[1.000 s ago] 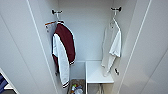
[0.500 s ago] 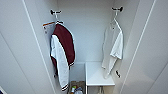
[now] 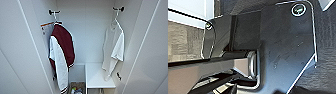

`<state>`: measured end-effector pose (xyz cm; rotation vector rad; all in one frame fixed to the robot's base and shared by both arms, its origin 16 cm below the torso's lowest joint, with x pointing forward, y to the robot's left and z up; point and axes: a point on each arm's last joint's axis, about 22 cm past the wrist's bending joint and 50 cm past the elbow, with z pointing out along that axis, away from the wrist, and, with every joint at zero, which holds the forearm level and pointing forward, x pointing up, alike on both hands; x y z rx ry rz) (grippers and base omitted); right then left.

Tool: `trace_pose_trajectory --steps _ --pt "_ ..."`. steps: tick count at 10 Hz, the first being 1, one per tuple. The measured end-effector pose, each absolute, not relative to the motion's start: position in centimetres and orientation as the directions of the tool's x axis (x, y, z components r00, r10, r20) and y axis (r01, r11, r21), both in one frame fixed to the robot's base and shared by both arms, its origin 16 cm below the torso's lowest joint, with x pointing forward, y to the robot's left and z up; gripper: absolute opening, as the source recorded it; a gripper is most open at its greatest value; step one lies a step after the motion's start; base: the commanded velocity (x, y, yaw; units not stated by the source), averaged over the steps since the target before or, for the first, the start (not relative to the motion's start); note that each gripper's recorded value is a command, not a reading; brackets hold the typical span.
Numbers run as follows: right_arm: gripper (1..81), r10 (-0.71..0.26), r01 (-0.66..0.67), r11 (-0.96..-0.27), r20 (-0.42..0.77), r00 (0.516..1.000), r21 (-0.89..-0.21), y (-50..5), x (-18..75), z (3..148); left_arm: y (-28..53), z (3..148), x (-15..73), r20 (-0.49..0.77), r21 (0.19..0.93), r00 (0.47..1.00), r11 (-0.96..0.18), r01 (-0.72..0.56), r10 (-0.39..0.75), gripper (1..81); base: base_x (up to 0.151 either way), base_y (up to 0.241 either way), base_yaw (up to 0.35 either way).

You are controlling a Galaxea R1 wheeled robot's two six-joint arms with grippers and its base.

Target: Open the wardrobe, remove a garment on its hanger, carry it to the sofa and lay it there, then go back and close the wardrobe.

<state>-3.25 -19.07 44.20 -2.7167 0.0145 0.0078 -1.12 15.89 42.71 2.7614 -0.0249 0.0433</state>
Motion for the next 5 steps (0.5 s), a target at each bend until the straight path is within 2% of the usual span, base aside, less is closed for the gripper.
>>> trace_pose_trajectory --steps 5 --pt "81.1 -0.008 -0.010 -0.914 -0.007 1.000 -0.405 -19.44 -3.16 44.07 15.89 42.71 -1.24 0.033 0.370 0.999 -0.929 -0.023 -0.011 81.1 0.071 0.000 0.000"
